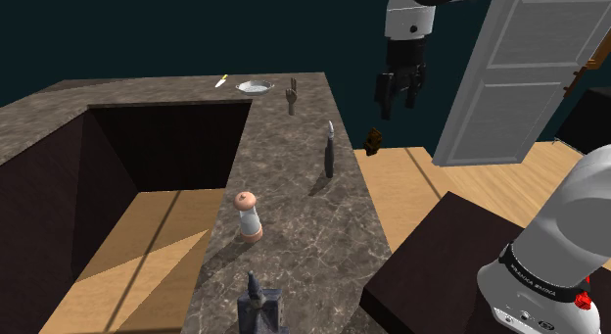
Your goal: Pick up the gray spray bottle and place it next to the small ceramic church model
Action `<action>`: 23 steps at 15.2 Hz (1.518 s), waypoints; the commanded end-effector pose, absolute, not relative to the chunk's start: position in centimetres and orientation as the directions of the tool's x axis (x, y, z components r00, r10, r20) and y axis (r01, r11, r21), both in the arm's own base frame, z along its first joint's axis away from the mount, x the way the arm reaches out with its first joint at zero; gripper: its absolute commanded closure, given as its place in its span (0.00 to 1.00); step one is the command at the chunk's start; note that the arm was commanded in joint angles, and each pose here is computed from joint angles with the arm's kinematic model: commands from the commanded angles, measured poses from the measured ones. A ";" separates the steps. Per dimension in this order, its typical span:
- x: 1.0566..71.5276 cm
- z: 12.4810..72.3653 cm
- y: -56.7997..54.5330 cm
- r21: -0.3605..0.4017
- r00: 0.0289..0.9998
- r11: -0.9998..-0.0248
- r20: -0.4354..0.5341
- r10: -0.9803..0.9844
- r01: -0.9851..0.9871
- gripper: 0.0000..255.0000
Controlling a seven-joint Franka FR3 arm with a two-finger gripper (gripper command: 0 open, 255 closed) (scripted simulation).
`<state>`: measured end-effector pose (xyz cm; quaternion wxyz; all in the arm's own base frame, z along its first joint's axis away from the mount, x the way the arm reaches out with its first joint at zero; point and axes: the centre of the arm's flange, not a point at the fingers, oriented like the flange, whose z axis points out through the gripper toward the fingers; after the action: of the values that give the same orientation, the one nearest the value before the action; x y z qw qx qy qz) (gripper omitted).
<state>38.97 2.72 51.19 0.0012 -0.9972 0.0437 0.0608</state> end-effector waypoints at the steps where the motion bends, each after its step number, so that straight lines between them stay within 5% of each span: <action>1: 41.0 49.4 2.5 0.005 0.986 -0.992 -0.109 -0.123 -0.123 0.00; 23: 62.9 35.2 -5.5 0.015 0.873 -0.873 0.007 -0.488 -0.488 0.00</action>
<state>61.96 -5.25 35.76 -0.0078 -0.9699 0.2432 0.0011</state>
